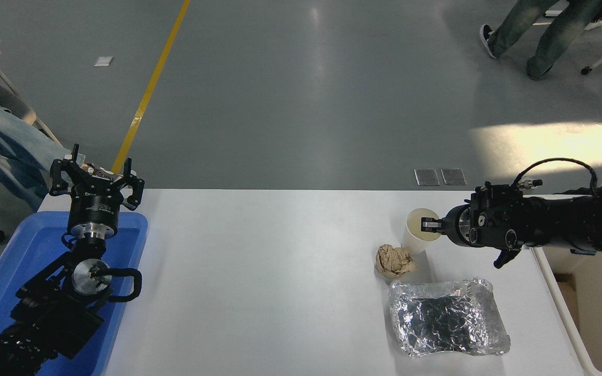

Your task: Pick up paper cup place in dustbin

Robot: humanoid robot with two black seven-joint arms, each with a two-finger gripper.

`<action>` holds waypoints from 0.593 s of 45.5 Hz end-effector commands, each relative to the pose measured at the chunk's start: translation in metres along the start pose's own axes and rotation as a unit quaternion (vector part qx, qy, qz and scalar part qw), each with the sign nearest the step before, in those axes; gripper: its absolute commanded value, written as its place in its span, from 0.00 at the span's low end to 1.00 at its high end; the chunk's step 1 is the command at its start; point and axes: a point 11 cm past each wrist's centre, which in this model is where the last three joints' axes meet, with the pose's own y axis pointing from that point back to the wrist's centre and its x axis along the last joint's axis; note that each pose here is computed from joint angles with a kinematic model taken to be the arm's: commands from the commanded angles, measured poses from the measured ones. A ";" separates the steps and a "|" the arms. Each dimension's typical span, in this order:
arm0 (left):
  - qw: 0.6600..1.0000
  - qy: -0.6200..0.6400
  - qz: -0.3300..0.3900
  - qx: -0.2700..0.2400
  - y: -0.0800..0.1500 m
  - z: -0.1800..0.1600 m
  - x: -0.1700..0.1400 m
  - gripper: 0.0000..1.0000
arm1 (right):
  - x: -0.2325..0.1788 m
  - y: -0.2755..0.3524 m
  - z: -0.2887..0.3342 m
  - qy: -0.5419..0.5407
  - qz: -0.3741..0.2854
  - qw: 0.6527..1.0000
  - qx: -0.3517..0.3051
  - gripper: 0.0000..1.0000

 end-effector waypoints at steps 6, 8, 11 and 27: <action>1.000 0.000 0.000 0.001 0.000 0.000 0.000 0.99 | 0.037 0.049 0.019 -0.007 0.001 1.000 -0.003 0.00; 1.000 0.000 0.000 0.001 0.000 0.000 0.000 0.99 | 0.046 0.064 0.022 -0.008 0.000 1.000 -0.003 0.00; 1.000 0.000 -0.001 0.001 0.000 0.000 0.000 0.99 | 0.062 0.087 0.028 -0.012 0.006 1.000 -0.005 0.00; 1.000 0.000 0.000 0.001 0.001 0.000 0.000 0.99 | 0.153 0.206 0.050 -0.006 0.070 0.997 -0.039 0.00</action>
